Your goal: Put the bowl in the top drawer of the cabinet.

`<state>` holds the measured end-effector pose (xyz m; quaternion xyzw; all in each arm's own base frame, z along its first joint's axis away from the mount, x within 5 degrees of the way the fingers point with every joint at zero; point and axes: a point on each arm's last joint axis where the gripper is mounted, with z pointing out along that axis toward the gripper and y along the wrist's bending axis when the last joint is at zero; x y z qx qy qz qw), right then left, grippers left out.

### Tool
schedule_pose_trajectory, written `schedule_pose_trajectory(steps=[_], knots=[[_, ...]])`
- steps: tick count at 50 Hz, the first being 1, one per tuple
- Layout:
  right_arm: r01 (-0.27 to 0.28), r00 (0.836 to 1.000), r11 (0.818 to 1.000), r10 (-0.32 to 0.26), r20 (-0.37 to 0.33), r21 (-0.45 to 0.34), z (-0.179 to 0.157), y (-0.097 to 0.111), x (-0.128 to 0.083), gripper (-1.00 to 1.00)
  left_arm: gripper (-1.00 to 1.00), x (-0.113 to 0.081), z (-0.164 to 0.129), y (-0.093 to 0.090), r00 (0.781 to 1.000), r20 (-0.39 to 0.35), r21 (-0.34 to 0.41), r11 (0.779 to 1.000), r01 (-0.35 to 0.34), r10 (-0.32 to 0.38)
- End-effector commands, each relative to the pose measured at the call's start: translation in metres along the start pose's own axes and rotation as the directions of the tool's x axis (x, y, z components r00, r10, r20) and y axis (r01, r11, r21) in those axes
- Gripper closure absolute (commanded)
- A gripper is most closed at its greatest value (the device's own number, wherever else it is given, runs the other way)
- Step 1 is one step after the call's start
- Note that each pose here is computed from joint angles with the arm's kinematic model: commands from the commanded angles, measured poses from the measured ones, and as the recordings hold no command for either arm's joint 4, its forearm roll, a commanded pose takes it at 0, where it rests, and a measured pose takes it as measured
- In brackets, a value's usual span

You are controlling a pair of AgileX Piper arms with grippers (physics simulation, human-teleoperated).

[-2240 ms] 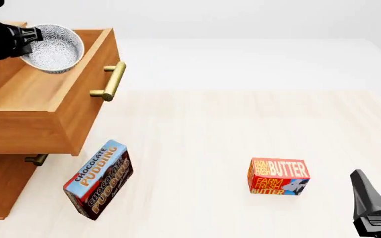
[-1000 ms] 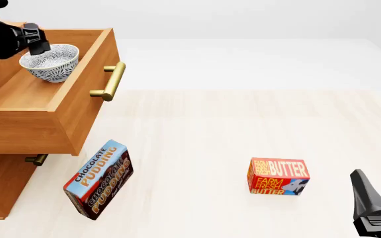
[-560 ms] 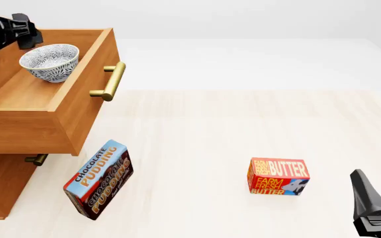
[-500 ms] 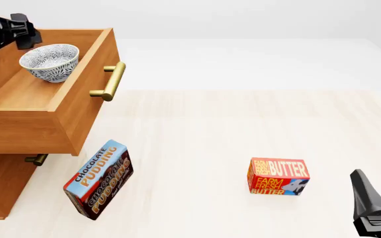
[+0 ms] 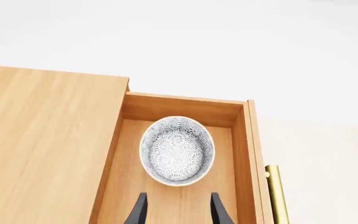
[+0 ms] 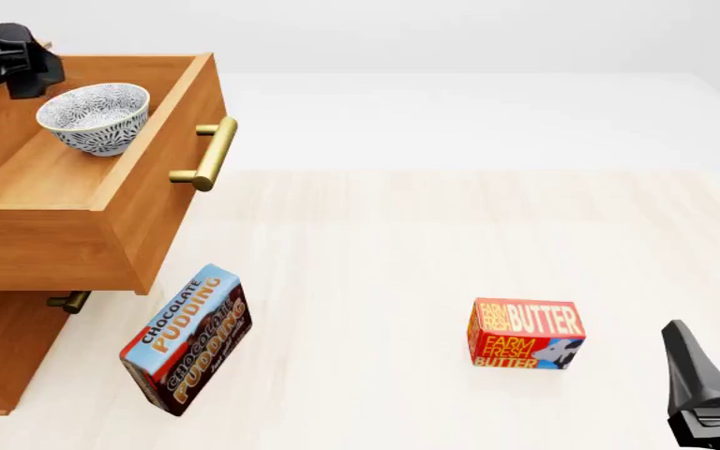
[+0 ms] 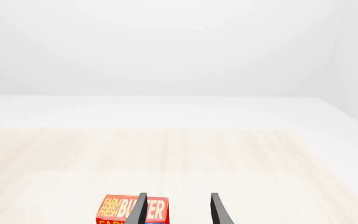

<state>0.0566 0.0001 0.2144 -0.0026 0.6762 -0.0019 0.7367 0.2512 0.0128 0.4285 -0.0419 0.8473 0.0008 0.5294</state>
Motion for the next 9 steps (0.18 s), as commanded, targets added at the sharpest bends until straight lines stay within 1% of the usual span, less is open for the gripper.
schedule_pose_trajectory(steps=[1, 9], knots=[[0.0, 1.0, 1.0, 0.0, 0.0, 0.0, 0.0, 0.0, 0.0, -1.0, -1.0, -0.005, -0.043, -0.001, 0.998, 0.059, 0.005, 1.0, -0.006, 0.005], [0.0, 1.0, 1.0, 0.0, 0.0, 0.0, 0.0, 0.0, 0.0, -1.0, -1.0, -0.008, -0.057, -0.003, 0.996, 0.087, 0.015, 1.0, -0.016, 0.015]])
